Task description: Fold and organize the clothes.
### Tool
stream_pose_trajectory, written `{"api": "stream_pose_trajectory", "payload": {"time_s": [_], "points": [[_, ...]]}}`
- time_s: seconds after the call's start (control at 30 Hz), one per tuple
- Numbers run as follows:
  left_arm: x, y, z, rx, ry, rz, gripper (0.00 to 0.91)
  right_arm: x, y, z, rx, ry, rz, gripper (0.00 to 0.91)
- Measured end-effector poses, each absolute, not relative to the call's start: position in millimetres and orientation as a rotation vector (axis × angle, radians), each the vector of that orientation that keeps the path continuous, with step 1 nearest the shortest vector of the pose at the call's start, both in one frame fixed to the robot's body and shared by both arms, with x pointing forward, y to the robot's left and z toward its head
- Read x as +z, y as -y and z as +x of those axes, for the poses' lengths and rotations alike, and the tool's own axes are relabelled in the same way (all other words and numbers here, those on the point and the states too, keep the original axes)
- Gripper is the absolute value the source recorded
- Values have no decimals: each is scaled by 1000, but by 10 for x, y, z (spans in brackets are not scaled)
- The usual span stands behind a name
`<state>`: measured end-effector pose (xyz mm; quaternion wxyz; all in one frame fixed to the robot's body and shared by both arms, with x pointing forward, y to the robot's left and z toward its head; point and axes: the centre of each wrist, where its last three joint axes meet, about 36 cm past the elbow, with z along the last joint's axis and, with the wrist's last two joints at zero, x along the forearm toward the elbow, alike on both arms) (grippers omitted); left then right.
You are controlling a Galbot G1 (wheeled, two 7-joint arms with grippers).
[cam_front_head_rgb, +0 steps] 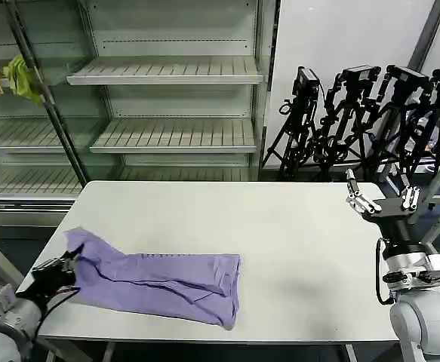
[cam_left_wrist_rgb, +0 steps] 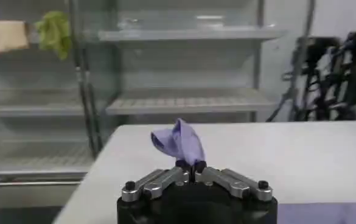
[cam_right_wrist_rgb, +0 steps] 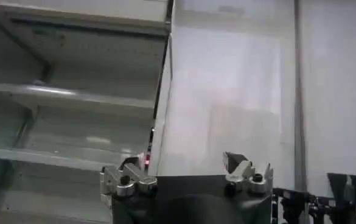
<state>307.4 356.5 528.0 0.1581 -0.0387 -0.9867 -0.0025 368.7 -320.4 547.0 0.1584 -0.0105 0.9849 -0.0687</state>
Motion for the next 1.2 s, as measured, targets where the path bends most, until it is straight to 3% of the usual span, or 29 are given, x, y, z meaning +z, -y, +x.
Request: {"api": "stream_pose_trajectory", "payload": {"time_s": [0.37, 1.2], "points": [[5369, -3012, 2989, 87, 2832, -358, 10, 5352, 3200, 3752, -205, -2853, -38, 907], [5080, -2304, 3323, 215, 2728, -701, 10, 5129, 3023, 3728, -237, -2898, -38, 907]]}}
